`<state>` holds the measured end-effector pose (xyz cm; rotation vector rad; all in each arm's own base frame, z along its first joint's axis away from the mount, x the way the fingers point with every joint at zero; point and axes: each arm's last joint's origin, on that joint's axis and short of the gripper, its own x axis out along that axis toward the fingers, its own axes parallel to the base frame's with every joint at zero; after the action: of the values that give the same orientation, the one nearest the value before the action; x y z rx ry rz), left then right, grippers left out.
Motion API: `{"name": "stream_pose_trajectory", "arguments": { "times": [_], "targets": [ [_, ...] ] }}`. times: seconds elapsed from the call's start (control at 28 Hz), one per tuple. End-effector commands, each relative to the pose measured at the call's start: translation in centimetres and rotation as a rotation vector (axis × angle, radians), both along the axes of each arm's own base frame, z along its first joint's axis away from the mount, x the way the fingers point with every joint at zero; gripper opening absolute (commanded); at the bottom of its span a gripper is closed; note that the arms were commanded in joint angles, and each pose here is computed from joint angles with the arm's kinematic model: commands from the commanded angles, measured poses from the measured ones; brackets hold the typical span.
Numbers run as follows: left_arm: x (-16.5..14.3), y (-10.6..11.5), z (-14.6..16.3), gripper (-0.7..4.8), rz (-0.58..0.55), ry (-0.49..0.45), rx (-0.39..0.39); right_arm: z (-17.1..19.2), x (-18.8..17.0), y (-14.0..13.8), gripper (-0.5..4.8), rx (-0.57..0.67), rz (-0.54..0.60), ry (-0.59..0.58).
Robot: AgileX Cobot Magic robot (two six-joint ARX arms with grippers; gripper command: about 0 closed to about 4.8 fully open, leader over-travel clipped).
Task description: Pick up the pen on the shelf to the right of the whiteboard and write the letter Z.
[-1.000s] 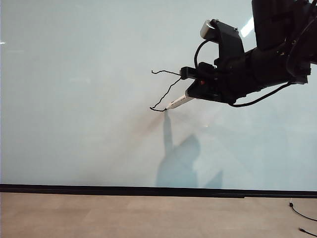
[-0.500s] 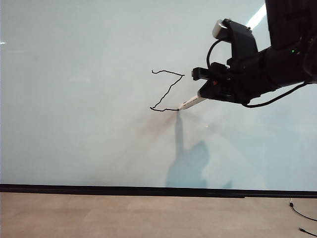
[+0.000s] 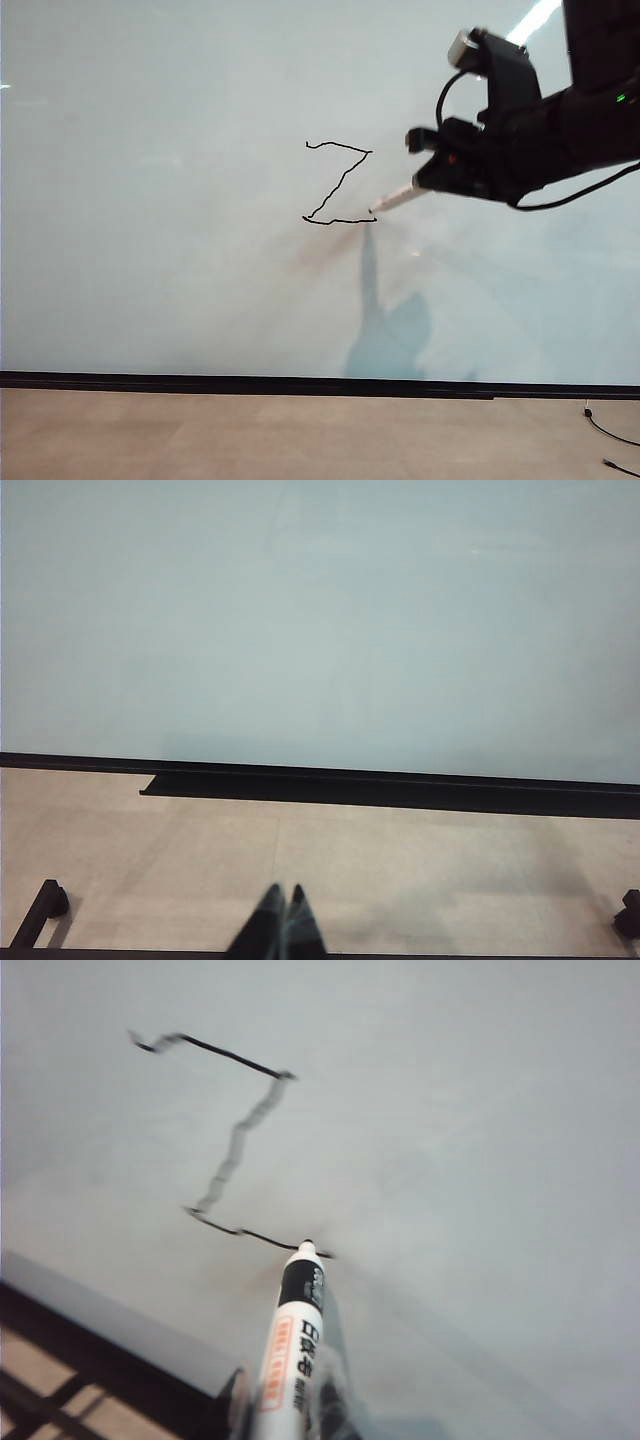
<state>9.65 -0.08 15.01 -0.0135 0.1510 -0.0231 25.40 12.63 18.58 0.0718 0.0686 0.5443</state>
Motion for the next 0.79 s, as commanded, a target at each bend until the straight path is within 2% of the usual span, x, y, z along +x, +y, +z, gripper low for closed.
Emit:
{"name": "stream_pose_trajectory", "arguments": {
  "times": [0.04, 0.36, 0.54, 0.79],
  "targets": [
    [0.0, 0.0, 0.2, -0.04, -0.001, -0.013, 0.004, 1.3, -2.1, 0.1, -0.06, 0.021, 0.07, -0.072],
    [0.0, 0.0, 0.2, -0.05, -0.001, -0.013, 0.004, 1.4, -7.7, -3.2, -0.06, -0.062, 0.034, -0.085],
    [0.0, 0.0, 0.2, -0.04, -0.001, -0.012, 0.004, 0.9, -9.6, -4.3, -0.06, -0.081, 0.034, -0.086],
    [0.0, 0.0, 0.2, -0.05, -0.001, -0.013, 0.004, 0.2, -13.0, -6.2, -0.06, -0.047, -0.031, -0.207]
  ]
}}
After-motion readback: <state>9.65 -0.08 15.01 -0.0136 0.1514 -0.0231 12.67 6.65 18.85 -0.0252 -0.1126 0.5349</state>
